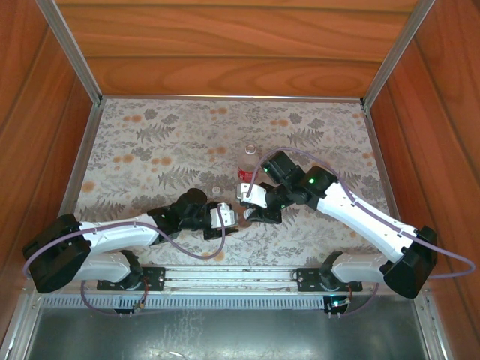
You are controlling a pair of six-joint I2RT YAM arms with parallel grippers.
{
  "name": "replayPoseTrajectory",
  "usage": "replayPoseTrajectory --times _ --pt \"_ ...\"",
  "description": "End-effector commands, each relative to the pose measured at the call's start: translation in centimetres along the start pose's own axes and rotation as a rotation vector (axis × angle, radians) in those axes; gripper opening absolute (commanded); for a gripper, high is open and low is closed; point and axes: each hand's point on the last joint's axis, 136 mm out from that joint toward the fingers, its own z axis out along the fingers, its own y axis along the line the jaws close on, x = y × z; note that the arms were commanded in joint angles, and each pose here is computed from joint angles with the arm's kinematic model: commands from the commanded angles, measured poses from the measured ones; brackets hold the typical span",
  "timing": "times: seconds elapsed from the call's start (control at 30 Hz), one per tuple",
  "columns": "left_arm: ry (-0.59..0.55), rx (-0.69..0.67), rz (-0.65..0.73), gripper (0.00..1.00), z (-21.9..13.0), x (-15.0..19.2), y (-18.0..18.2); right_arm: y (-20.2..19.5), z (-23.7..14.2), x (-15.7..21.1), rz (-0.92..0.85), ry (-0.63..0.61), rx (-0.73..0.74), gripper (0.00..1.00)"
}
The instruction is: Screw on the bottle caps
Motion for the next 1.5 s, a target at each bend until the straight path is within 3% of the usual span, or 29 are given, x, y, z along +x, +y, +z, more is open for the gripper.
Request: replayPoseTrajectory --times 0.0,0.1,0.3,0.43,0.57,0.7,0.8,0.87,0.93,1.03,1.1,1.33,1.47 --pt "-0.002 0.008 -0.008 0.55 -0.1 0.1 0.1 0.5 0.1 0.1 -0.03 0.012 -0.029 0.38" --pt "0.008 0.004 -0.01 0.55 0.0 0.4 0.3 0.6 0.0 0.1 -0.024 0.016 -0.039 0.25" --pt "0.036 -0.1 -0.011 0.55 -0.1 0.3 2.3 0.4 0.1 -0.3 0.082 0.0 -0.03 0.15" --pt "0.066 -0.22 0.001 0.55 -0.6 0.2 4.5 -0.5 -0.1 -1.5 0.353 -0.071 0.01 0.06" --pt "0.102 -0.344 0.013 0.55 -1.4 0.4 6.6 -1.1 0.0 -2.2 0.715 -0.115 0.007 0.03" --pt "0.125 -0.409 0.032 0.55 -1.8 0.5 7.7 -1.4 0.9 -1.3 1.113 -0.066 0.001 0.0" --pt "0.13 -0.408 0.037 0.55 -1.7 0.6 7.6 -0.8 1.1 -1.8 1.221 -0.066 -0.052 0.01" --pt "0.131 -0.392 0.038 0.55 -1.5 0.8 7.3 -1.1 0.5 -2.4 1.185 -0.101 -0.038 0.11" --pt "0.122 -0.355 0.038 0.55 -1.2 0.9 6.6 -1.7 -0.5 -2.6 1.086 -0.139 0.02 0.28" --pt "0.098 -0.282 0.032 0.55 -0.9 0.9 5.2 -2.0 -1.8 -3.1 0.85 -0.184 0.074 0.57" --pt "0.073 -0.237 0.018 0.55 -1.0 0.9 4.2 -1.5 -2.3 -3.1 0.662 -0.197 0.09 0.66" --pt "0.015 -0.128 0.003 0.55 -1.3 0.6 1.8 0.8 -3.2 -2.3 0.085 -0.2 0.097 0.74" --pt "-0.032 -0.067 -0.013 0.55 -1.6 -0.2 0.8 2.1 -3.0 -1.5 -0.072 -0.13 0.027 0.74"
